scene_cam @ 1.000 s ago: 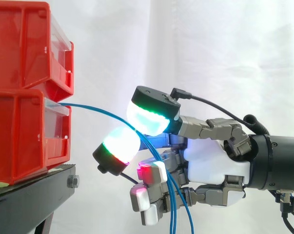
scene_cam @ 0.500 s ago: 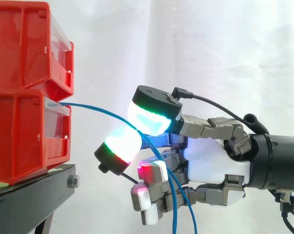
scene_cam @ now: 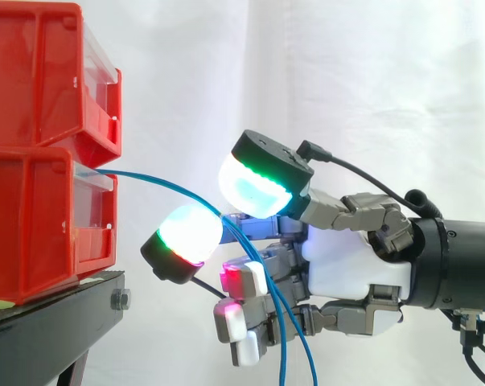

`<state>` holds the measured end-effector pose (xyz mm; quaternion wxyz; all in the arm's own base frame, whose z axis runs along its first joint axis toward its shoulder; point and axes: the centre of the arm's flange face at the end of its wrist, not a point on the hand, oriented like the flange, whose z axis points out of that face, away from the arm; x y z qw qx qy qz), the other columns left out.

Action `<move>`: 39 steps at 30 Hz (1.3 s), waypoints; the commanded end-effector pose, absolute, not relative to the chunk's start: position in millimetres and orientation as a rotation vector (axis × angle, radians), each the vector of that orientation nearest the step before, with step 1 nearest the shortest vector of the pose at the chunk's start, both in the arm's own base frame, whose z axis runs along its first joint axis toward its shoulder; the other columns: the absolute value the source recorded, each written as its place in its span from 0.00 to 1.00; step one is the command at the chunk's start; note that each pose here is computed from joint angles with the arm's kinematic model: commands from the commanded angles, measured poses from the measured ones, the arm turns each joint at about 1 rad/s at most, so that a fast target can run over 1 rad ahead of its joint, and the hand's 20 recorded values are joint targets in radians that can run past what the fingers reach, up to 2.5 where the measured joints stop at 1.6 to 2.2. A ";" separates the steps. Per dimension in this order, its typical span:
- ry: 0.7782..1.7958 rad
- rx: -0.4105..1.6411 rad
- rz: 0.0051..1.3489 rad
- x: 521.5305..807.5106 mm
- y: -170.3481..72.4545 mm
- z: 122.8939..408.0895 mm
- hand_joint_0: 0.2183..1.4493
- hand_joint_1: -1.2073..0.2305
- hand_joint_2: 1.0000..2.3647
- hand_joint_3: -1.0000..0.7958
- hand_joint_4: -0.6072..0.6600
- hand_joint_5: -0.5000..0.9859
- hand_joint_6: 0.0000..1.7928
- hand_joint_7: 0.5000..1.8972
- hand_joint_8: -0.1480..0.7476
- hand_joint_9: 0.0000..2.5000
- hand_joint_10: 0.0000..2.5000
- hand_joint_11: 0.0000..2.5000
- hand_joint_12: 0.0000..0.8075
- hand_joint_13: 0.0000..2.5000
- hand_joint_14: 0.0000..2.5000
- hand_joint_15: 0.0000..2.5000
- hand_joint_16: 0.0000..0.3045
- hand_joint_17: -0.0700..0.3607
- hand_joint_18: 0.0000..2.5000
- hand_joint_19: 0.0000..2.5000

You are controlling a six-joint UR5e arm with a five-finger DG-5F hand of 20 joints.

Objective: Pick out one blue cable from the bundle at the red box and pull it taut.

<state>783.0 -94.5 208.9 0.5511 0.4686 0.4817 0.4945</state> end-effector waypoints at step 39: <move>1.235 1.129 1.177 780.1 -94.4 213.7 0.33 0.30 0.00 0.28 0.50 0.22 0.54 0.20 0.43 0.45 0.01 0.38 0.39 0.38 0.01 0.28 0.15 0.40 0.31 0.28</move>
